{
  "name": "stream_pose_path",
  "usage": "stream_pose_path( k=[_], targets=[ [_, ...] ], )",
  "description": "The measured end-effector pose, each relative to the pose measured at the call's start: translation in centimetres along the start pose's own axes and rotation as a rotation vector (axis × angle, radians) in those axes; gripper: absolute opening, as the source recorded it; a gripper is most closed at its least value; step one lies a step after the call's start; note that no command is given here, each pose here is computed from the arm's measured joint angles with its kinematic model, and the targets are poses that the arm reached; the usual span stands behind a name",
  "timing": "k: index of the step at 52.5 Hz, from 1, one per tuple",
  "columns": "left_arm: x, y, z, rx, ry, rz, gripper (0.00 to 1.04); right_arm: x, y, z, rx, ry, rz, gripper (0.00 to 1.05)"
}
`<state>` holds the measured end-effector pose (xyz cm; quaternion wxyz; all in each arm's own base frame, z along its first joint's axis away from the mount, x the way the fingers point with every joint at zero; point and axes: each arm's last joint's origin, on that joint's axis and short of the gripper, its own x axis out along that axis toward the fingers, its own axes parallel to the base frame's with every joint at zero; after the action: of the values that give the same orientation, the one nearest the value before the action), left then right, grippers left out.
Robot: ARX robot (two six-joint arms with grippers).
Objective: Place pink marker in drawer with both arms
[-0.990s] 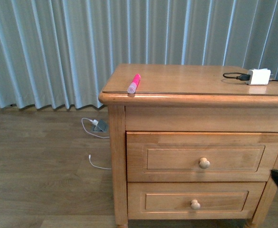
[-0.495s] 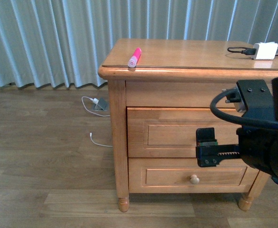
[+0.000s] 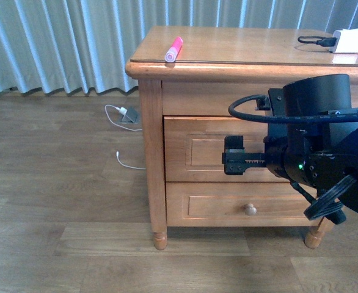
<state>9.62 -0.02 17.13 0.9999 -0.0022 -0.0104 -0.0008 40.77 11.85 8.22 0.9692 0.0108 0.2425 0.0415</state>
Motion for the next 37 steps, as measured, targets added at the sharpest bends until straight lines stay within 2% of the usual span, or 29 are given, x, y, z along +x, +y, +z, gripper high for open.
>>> stream_pose_path(
  k=[37],
  targets=[
    [0.0,0.0,0.0,0.000,0.000,0.000,0.99,2.4,-0.9,-0.6,-0.012,0.025,-0.029,0.96]
  ],
)
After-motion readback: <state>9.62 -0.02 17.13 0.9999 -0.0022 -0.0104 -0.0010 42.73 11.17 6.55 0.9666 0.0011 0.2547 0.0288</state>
